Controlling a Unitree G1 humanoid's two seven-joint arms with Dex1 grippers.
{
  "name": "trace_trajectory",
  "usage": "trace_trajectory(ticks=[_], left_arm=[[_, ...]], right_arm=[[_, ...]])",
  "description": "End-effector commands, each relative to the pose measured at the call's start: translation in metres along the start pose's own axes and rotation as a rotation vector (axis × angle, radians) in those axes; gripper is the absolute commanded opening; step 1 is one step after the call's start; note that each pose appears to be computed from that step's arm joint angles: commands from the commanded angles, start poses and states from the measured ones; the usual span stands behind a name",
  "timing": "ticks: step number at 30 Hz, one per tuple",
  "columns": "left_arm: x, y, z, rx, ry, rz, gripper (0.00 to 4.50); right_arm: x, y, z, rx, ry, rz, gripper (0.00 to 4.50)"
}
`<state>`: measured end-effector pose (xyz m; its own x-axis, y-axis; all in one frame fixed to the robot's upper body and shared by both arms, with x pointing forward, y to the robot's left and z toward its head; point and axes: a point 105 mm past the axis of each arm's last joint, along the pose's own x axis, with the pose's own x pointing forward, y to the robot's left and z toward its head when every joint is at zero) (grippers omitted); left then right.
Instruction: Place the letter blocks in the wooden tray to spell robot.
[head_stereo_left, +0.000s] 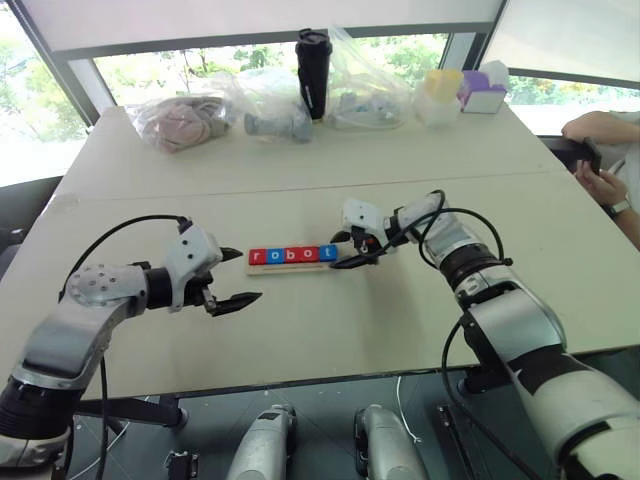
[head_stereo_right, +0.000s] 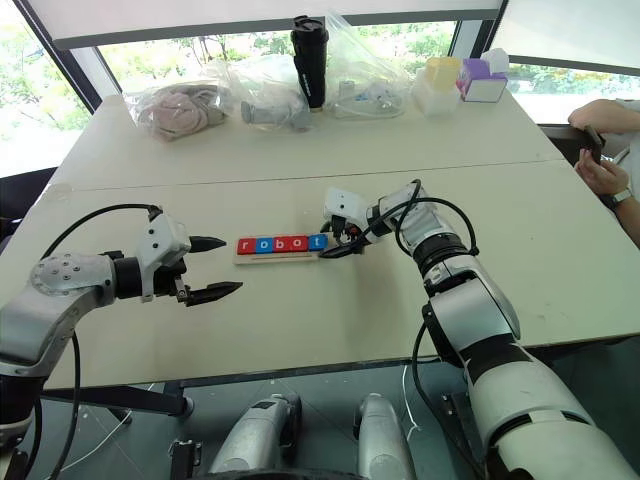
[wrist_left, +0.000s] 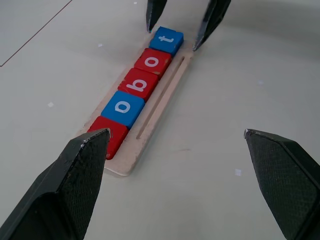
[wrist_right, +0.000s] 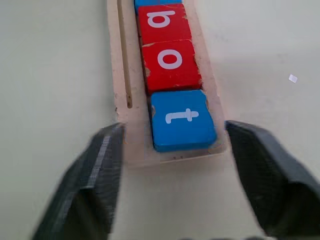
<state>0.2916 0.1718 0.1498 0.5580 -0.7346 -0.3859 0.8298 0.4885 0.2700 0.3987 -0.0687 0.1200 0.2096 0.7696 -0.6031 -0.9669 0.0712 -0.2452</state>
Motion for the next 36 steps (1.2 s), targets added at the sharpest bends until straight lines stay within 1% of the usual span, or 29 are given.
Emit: trace_trajectory(ticks=[1, 4, 8, 11, 14, 18, 25, 36], left_arm=[[-0.004, 0.004, 0.009, 0.041, -0.021, 0.026, 4.5], [-0.003, 0.004, 0.009, 0.044, -0.021, 0.028, 4.5], [-0.002, 0.004, 0.011, 0.046, -0.024, 0.028, 4.5], [-0.004, 0.004, 0.01, 0.044, -0.023, 0.03, 4.5], [-0.003, 0.004, 0.011, 0.04, -0.024, 0.025, 4.5], [0.0, 0.001, 0.016, 0.043, -0.042, -0.011, 4.5], [0.001, 0.001, 0.024, 0.039, -0.071, -0.02, 4.5], [0.0, 0.0, 0.021, 0.028, -0.067, -0.016, 4.5]], right_arm=[[-0.005, -0.008, 0.017, -0.046, -0.042, -0.03, 4.46], [-0.01, -0.014, 0.022, -0.055, -0.059, -0.07, 4.46], [-0.024, -0.026, 0.028, -0.064, -0.089, -0.158, 4.46], [-0.037, -0.031, 0.018, -0.1, -0.042, -0.218, 4.46], [-0.042, -0.033, 0.009, -0.117, -0.008, -0.262, 4.46], [-0.039, -0.035, 0.004, -0.113, -0.001, -0.299, 4.46], [-0.031, -0.035, 0.007, -0.093, -0.027, -0.311, 4.46], [-0.018, -0.031, 0.014, -0.062, -0.069, -0.283, 4.46]])
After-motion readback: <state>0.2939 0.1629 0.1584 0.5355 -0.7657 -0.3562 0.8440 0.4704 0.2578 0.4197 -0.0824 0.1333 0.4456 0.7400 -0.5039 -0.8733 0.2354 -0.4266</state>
